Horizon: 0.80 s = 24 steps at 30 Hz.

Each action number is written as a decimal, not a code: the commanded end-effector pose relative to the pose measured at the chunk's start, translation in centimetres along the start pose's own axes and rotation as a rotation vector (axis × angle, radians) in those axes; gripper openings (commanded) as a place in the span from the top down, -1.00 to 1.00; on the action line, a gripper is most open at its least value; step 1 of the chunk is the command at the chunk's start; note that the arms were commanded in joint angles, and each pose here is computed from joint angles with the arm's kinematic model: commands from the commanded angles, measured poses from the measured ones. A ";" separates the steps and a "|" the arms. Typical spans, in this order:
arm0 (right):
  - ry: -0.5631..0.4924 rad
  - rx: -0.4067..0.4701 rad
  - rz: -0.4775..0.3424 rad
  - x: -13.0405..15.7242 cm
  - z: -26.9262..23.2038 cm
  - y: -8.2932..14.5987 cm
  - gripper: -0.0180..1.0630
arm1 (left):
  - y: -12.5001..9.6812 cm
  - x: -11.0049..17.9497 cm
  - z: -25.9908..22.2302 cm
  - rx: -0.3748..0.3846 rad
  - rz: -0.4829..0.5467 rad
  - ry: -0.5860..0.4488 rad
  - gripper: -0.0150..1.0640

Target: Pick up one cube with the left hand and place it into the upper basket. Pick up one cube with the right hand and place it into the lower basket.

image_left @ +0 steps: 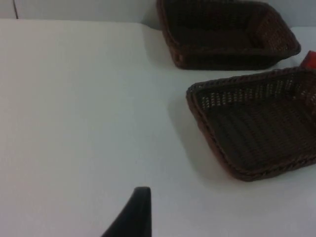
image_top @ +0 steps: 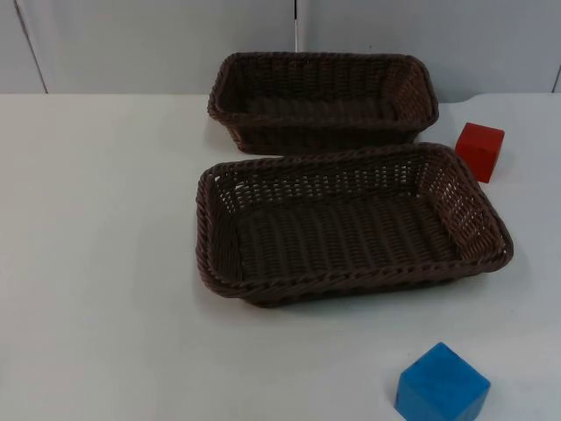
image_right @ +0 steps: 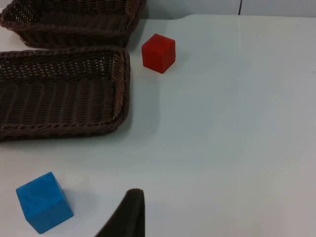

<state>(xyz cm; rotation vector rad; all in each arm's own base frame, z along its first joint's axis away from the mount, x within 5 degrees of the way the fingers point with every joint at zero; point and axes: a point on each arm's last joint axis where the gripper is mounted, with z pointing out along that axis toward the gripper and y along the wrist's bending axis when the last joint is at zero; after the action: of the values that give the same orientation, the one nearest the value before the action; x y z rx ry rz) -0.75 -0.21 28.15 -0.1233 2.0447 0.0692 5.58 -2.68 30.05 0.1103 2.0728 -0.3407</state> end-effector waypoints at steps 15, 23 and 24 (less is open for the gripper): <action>-0.001 0.005 0.003 0.1 0.1 0.0 -0.98 | -0.2 -1.7 3.0 0.123 0.034 0.035 -0.97; -0.001 0.005 0.003 0.1 0.1 0.0 -0.98 | -0.4 -2.4 4.4 0.196 0.031 0.029 -0.97; -0.001 0.005 0.003 0.1 0.1 0.0 -0.98 | -0.3 -2.5 4.6 0.203 0.027 0.032 -0.97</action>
<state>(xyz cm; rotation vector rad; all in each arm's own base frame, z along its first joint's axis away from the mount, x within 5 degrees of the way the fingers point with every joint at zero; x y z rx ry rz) -0.74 -0.21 28.16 -0.1260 2.0444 0.0675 10.20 -4.02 29.86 0.2733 2.0839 -0.5043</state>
